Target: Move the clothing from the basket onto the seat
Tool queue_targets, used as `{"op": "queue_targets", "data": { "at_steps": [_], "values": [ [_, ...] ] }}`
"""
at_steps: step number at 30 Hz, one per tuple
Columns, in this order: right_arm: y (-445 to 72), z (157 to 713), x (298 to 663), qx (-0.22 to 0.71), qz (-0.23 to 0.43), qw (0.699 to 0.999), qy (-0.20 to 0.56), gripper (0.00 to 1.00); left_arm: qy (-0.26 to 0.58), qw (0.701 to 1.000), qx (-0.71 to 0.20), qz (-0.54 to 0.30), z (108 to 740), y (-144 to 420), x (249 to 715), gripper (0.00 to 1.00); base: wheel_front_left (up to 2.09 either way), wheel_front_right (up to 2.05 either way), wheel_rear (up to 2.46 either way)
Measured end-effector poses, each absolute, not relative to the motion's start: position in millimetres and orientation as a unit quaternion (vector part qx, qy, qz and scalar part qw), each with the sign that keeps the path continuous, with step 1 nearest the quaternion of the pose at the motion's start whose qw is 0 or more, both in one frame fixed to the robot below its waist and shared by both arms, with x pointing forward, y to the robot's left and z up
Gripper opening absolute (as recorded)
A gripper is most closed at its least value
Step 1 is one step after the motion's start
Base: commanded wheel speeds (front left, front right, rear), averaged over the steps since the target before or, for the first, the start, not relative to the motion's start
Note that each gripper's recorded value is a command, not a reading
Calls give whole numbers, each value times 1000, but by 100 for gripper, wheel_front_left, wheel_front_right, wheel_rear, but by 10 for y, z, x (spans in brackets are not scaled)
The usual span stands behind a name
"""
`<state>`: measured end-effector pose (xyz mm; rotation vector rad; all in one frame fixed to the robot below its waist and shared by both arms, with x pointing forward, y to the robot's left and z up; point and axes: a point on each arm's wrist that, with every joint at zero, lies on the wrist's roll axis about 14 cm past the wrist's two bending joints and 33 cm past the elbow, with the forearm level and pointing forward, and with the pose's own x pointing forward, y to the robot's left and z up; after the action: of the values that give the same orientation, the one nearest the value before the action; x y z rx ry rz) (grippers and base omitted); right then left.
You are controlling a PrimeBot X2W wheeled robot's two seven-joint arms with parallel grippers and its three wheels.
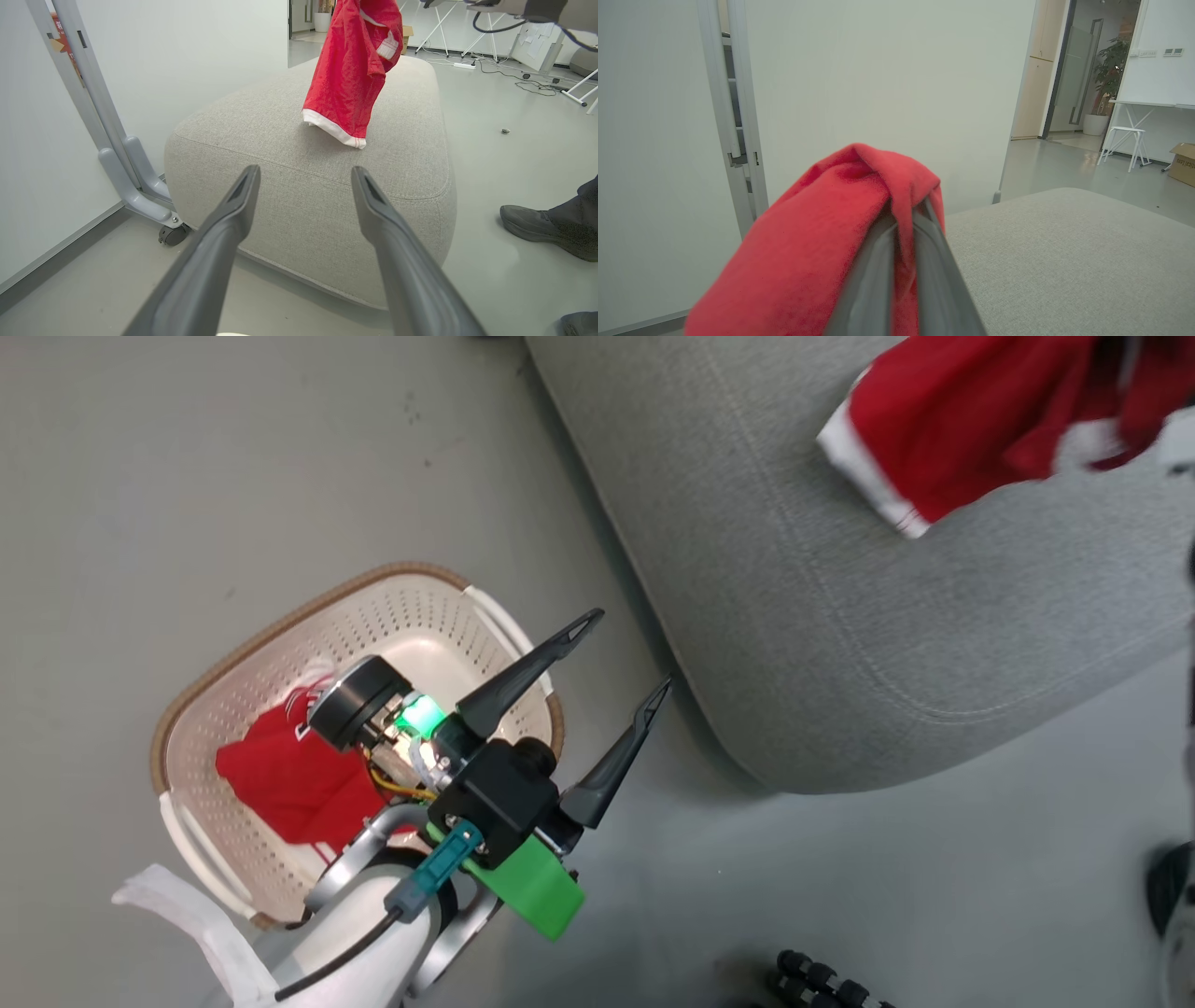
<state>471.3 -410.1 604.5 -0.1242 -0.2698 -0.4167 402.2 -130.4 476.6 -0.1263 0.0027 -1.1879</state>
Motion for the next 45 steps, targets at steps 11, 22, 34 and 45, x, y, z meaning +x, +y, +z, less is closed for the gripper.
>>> {"op": "queue_targets", "data": {
  "at_steps": [11,22,34,45],
  "values": [
    [-4458,5446,5287,-68,-238,967,-58,0,31,844,-70,-531,4340,-1096,4289,100,0,0,0],
    [-4364,4459,5122,-21,-260,964,41,100,54,851,-75,-516,4124,-963,4295,100,0,0,0],
    [-4088,4443,4593,-5,-247,968,46,100,24,874,-85,-479,4434,-880,4296,100,0,0,0],
    [-3337,4761,4372,17,-170,985,-5,100,-8,915,-81,-396,4762,-503,4331,100,0,0,0]
  ]
}}
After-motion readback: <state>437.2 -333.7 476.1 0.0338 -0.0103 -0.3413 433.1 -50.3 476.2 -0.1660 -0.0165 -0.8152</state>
